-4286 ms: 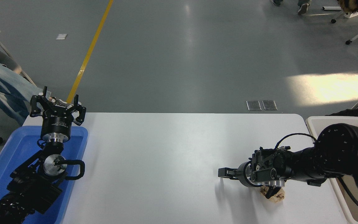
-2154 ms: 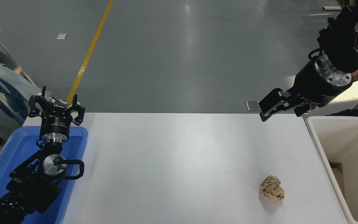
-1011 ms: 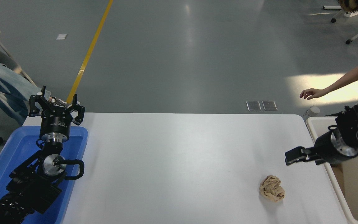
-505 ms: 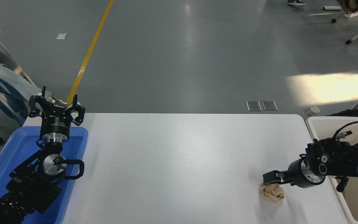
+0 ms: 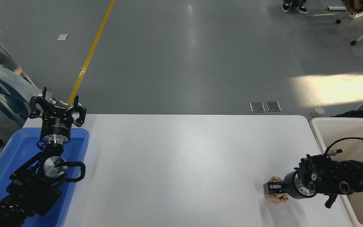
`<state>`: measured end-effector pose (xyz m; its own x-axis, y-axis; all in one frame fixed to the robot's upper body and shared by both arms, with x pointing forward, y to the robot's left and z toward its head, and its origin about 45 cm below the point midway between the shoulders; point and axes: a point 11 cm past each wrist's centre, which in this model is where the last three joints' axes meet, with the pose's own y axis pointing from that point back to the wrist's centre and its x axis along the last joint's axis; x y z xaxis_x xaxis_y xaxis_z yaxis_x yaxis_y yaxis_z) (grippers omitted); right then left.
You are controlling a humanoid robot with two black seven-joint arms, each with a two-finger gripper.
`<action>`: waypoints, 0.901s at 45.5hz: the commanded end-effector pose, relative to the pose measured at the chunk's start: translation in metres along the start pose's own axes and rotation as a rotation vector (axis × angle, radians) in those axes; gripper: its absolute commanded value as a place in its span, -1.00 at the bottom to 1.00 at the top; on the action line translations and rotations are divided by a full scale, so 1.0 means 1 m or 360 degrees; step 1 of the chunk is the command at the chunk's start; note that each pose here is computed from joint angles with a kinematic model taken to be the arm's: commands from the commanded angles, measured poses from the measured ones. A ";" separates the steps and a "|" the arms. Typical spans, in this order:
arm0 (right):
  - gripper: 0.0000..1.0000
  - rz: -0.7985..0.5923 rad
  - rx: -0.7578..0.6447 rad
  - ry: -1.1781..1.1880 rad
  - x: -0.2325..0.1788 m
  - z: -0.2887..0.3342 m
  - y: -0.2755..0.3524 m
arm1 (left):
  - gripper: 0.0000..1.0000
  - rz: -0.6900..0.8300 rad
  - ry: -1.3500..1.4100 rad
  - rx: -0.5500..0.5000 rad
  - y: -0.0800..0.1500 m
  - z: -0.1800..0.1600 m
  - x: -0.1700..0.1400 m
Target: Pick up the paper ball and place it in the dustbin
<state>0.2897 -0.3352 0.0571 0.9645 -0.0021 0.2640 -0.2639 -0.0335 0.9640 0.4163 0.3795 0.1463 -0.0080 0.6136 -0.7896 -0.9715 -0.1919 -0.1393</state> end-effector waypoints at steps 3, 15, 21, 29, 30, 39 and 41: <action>-1.00 0.0043 -0.0050 -0.0013 0.017 0.021 0.028 | 0.98 -0.0003 -0.0003 0.0005 0.000 0.000 0.000; -1.00 0.0083 -0.0059 0.0041 0.056 0.033 0.139 | 0.98 -0.0002 -0.0007 0.0009 0.001 -0.001 0.000; -1.00 0.0104 -0.0098 0.0121 0.089 0.028 0.208 | 0.98 -0.0005 -0.0006 0.0011 0.001 -0.001 0.000; -1.00 0.0101 -0.0010 0.0089 0.119 0.003 0.283 | 0.98 -0.0003 -0.0007 0.0009 0.001 -0.001 0.000; -1.00 0.0101 0.0002 0.0090 0.122 -0.001 0.292 | 0.98 -0.0002 -0.0007 0.0009 0.001 -0.001 0.000; -1.00 0.0097 0.0028 0.0161 0.133 -0.021 0.341 | 0.98 -0.0005 -0.0006 0.0009 0.001 -0.001 0.000; -1.00 0.0097 0.0026 0.0165 0.133 -0.022 0.344 | 0.98 -0.0005 -0.0006 0.0009 0.001 -0.001 0.000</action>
<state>0.3366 -0.3433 0.3611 0.9442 0.0646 0.3230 -0.3219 -0.0269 0.9464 0.4160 0.3786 0.1455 -0.0064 0.6168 -0.7871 -0.9730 -0.1855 -0.1374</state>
